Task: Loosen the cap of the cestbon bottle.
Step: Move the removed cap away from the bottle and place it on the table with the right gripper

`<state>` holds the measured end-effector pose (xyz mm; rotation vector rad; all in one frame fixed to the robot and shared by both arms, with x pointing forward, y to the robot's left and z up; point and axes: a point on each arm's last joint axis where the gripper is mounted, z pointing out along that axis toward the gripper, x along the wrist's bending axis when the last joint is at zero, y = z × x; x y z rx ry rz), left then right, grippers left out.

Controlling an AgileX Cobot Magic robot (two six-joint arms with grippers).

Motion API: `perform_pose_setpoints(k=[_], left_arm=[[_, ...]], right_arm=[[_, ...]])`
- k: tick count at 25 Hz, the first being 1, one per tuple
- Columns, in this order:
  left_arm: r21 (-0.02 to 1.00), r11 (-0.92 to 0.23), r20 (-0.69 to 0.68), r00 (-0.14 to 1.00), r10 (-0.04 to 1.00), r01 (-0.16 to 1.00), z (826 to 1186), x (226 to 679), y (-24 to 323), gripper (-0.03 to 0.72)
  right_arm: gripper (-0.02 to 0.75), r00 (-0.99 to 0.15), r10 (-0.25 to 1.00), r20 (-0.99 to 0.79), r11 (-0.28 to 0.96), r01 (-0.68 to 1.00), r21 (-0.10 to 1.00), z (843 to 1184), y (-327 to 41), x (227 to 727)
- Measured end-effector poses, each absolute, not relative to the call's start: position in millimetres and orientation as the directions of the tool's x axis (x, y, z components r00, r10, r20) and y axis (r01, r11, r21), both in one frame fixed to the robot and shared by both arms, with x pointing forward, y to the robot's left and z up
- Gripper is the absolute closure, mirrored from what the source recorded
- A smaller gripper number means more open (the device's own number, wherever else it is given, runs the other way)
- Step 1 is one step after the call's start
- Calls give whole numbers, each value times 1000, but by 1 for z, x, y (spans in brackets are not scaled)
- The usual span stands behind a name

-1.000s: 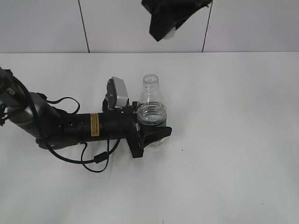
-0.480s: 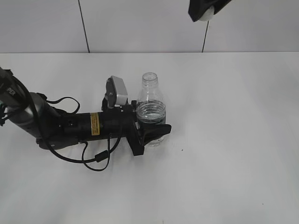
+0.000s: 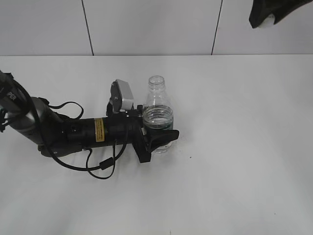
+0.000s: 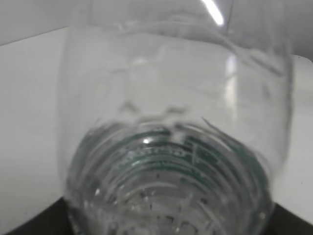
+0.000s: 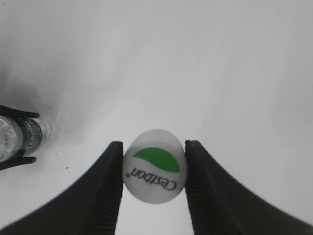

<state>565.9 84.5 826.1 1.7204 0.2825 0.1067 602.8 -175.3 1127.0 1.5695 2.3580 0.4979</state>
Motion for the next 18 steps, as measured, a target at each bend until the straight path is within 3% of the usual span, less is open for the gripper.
perform_pose_setpoints(k=[10, 18], left_arm=[[981, -145, -89, 965, 248, 127, 826, 566, 85, 288], [981, -145, -89, 965, 248, 127, 826, 566, 85, 288]], right_arm=[[443, -317, 947, 50, 304, 935, 181, 1053, -214, 593], [443, -289, 956, 48, 272, 937, 218, 1011, -225, 591]])
